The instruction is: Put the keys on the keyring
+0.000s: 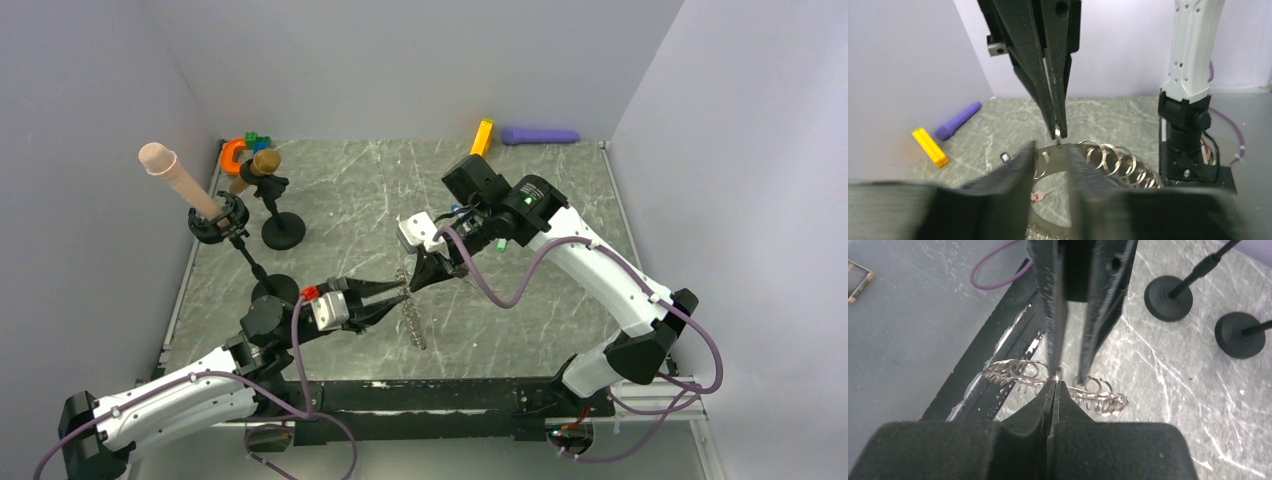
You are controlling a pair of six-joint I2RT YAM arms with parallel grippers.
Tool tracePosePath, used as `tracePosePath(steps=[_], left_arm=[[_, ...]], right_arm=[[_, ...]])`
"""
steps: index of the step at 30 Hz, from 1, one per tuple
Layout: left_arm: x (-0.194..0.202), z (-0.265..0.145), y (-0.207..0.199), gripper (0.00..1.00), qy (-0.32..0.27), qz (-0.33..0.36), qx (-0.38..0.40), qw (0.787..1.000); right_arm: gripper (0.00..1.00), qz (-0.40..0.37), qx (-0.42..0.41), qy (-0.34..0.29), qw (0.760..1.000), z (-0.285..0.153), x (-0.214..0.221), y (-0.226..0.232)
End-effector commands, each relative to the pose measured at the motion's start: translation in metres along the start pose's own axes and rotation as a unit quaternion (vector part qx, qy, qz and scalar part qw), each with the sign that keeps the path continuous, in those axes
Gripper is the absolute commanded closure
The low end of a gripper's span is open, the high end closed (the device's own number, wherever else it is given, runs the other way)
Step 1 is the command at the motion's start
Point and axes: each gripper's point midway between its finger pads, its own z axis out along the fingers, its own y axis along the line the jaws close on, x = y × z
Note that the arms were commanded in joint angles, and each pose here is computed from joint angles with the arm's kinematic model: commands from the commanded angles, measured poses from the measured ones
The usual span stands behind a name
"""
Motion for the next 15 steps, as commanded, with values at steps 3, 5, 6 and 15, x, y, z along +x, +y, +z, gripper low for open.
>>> tracePosePath(steps=[3,5,6,15], left_arm=[[-0.011,-0.005,0.009,0.51,0.039,-0.001,-0.017,0.999],[-0.01,-0.01,0.01,0.5,0.066,0.006,-0.015,0.998],[-0.014,-0.011,0.011,0.49,0.072,0.01,-0.014,0.997],[-0.006,0.004,0.012,0.59,0.113,-0.002,-0.002,0.994]], right_arm=[[1.0,-0.017,0.029,0.041,0.999,-0.014,-0.001,-0.005],[1.0,-0.017,0.031,0.061,0.998,-0.016,0.003,-0.005],[1.0,-0.017,0.03,0.071,0.997,-0.016,0.005,-0.005],[1.0,0.005,0.042,0.126,0.991,-0.012,0.013,-0.015]])
